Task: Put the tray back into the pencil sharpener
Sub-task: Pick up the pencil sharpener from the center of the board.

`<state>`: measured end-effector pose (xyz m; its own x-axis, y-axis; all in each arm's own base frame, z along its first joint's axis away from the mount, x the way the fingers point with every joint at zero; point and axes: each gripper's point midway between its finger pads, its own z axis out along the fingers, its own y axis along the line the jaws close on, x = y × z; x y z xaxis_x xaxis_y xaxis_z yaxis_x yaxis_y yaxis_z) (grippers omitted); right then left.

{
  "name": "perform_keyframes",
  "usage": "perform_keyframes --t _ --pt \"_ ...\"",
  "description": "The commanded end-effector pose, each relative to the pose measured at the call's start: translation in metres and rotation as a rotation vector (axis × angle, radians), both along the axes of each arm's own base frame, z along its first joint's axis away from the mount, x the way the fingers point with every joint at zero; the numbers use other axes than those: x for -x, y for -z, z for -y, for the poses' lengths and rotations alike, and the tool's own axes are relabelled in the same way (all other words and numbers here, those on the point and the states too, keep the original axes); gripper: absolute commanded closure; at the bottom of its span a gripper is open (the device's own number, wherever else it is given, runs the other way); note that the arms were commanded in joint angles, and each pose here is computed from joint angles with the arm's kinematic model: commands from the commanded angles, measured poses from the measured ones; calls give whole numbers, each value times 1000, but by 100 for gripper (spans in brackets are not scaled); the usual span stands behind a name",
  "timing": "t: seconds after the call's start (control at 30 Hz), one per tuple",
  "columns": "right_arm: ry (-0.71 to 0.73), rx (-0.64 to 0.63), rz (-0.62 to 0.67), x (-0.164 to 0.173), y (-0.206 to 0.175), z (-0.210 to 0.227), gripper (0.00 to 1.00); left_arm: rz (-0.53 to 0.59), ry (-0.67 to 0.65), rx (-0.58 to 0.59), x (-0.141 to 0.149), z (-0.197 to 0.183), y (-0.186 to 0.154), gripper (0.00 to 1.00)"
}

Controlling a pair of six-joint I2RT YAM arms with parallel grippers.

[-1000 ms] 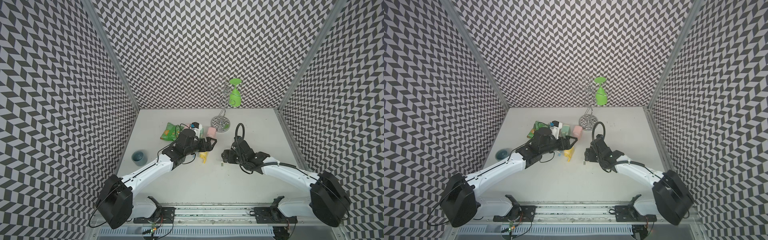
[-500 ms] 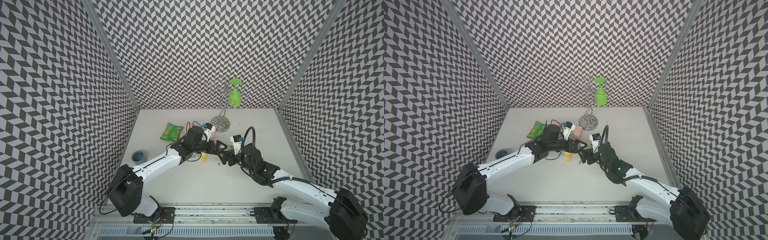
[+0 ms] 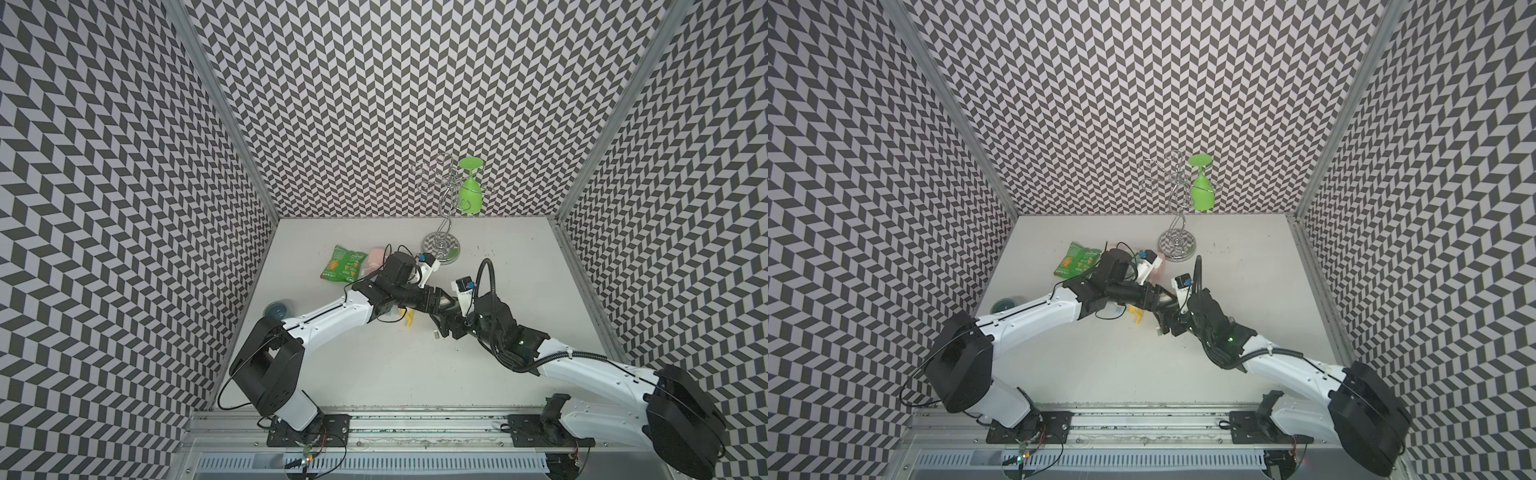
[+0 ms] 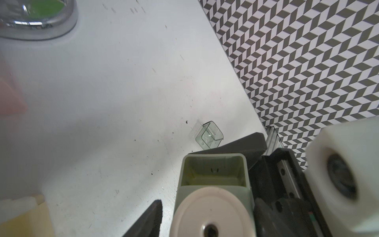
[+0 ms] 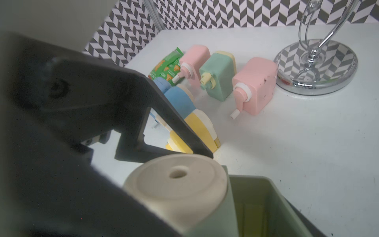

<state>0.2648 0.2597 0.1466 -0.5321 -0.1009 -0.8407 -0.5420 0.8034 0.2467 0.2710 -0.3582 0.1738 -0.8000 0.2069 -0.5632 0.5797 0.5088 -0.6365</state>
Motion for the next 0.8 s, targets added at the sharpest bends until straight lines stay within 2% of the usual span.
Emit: perform_keyframes --t 0.0,0.2,0.37,0.47,0.57,0.77 --pt "-2 -58 186 -14 -51 -16 28 -61 52 -90 16 -4 32 31" --pt "-3 12 270 -14 -52 -15 27 -87 109 -107 24 -2 45 33" --pt "1 13 285 -14 -53 -13 25 -78 111 -114 23 -2 45 43" --pt "-5 5 277 -11 -53 -12 18 -60 98 -116 20 -2 41 49" --pt "-7 -4 261 -5 -52 -8 2 -47 95 -125 19 -3 40 53" --pt "-61 -58 223 19 -60 2 0 -26 128 -171 16 -12 42 60"
